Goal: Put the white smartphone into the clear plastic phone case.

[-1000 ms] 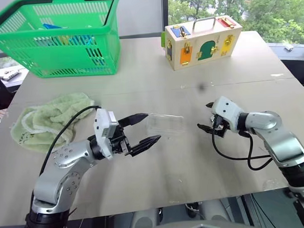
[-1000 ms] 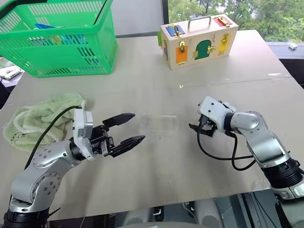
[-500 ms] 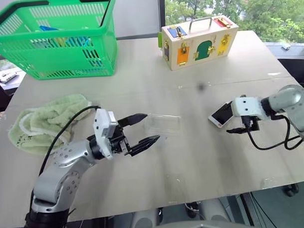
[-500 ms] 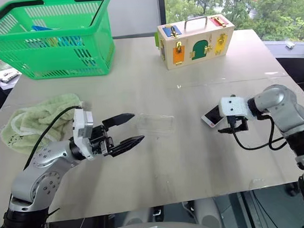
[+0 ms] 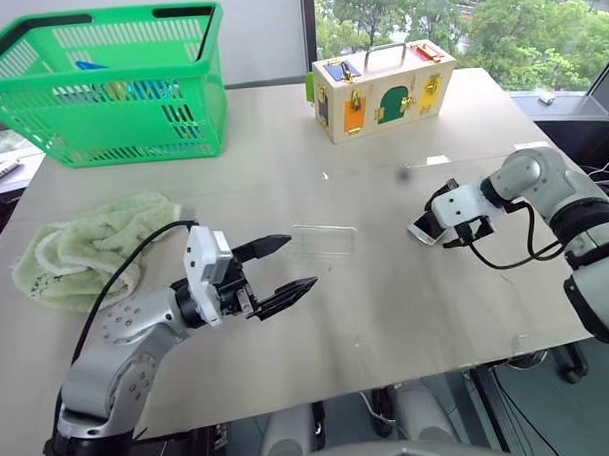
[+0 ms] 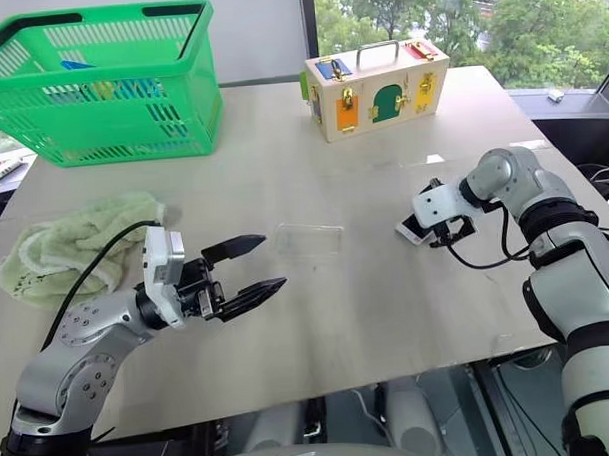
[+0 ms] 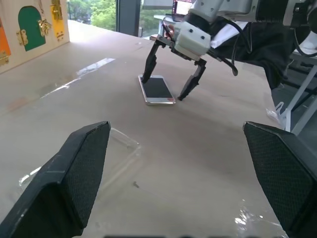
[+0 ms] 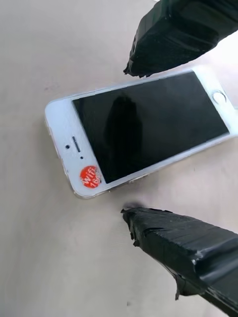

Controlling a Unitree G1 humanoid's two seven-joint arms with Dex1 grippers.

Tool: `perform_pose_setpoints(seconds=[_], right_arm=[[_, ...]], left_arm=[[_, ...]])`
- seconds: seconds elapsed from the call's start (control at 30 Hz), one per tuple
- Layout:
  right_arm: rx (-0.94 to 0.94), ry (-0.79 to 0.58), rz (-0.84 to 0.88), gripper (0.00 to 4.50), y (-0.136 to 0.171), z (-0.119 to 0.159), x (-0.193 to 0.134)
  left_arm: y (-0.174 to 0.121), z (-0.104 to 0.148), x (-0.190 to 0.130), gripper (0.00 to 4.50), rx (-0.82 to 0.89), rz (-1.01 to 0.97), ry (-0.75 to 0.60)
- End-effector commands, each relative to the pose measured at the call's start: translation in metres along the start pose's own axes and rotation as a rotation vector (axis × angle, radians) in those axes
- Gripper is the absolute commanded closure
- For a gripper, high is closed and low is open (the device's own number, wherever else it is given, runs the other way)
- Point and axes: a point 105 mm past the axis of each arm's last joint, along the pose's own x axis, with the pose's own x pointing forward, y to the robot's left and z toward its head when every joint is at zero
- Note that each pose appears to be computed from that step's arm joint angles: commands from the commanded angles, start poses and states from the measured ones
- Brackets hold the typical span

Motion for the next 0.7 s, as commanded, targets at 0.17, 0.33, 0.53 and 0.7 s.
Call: perform_pose_setpoints(seconds=[0.17, 0.33, 0.53, 0.7], right_arm=[[0.305, -0.156, -0.235, 0.03, -0.020, -0.013, -0.033], [0.485, -0.248, -0.362, 0.03, -0.019, -0.022, -0.055], [0.669, -0.289, -0.497, 0.03, -0.002, -0.034, -0.077], [0.801, -0.198, -0.768, 0.03, -0.012, -0.060, -0.091]], left_arm=[[-0.008, 0.012, -0.002, 0.00, 0.061, 0.015, -0.034], [-0.005, 0.012, 0.000, 0.00, 0.056, 0.012, -0.038], [-0.002, 0.013, 0.004, 0.00, 0.057, -0.016, -0.040], [0.000, 0.014, 0.007, 0.00, 0.060, -0.035, -0.041]])
